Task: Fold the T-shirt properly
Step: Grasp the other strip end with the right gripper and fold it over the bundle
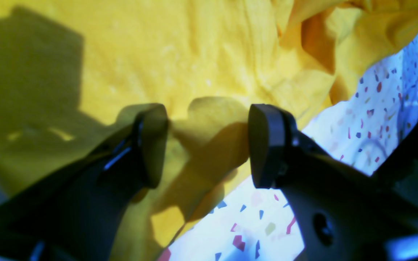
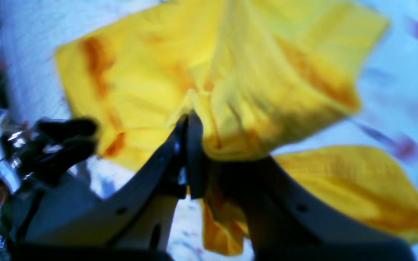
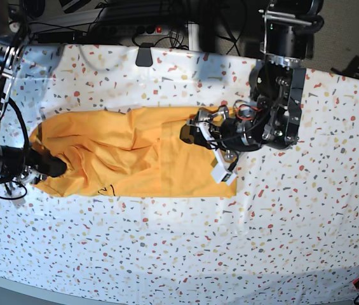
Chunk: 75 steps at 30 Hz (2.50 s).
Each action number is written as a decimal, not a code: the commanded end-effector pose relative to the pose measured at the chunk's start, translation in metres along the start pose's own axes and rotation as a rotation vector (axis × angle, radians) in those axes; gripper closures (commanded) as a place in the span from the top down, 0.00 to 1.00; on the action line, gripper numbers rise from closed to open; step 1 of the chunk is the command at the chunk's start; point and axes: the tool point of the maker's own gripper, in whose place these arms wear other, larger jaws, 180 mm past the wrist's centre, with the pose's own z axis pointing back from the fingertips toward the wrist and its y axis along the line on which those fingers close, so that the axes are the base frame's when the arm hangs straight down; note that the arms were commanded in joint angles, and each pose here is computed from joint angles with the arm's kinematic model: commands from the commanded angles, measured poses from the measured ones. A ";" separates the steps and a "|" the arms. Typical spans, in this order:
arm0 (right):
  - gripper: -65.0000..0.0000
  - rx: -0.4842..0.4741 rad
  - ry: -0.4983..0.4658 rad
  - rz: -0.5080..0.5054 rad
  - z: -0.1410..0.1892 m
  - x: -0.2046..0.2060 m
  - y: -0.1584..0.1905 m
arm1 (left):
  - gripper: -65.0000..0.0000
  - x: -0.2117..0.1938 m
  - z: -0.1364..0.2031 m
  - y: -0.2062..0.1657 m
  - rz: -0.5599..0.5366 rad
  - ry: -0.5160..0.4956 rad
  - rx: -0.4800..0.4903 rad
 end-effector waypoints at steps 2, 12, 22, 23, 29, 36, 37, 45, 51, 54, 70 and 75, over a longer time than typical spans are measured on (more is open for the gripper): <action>0.00 0.058 -0.074 0.083 0.012 0.031 0.027 | 0.53 0.016 0.003 -0.004 -0.022 -0.037 -0.009; 0.00 0.269 -0.127 0.198 -0.035 0.041 0.125 | 0.53 0.018 0.003 -0.004 -0.022 -0.047 -0.009; 0.00 0.493 -0.113 0.161 -0.094 0.024 0.218 | 0.53 0.018 0.003 -0.004 -0.022 -0.047 -0.009; 0.00 0.496 -0.108 0.161 -0.099 0.022 0.223 | 0.53 0.018 0.003 -0.004 -0.022 -0.047 -0.009; 0.00 0.501 -0.105 0.155 -0.115 0.018 0.242 | 0.53 0.018 0.003 -0.004 -0.023 -0.040 -0.009; 0.00 0.488 -0.111 0.156 -0.117 0.019 0.242 | 0.53 0.033 0.013 -0.010 -0.080 -0.044 -0.010; 0.00 0.489 -0.111 0.156 -0.117 0.019 0.242 | 0.53 0.038 0.016 -0.011 -0.091 -0.058 -0.007; 0.00 0.492 -0.111 0.155 -0.118 0.019 0.243 | 0.53 0.060 0.049 -0.001 -0.220 -0.080 0.106; 0.00 0.509 -0.118 0.151 -0.120 0.019 0.251 | 0.53 0.060 0.086 0.052 -0.261 -0.041 0.349; 0.00 0.492 -0.126 0.151 -0.128 0.019 0.257 | 0.53 0.055 0.096 0.069 -0.262 -0.018 0.405; 0.31 0.453 -0.137 0.164 -0.141 0.019 0.265 | 0.53 0.050 0.105 0.081 -0.269 0.002 0.438; 0.31 0.574 -0.007 0.224 -0.139 -0.006 0.297 | 0.53 0.050 0.105 0.081 -0.270 0.002 0.439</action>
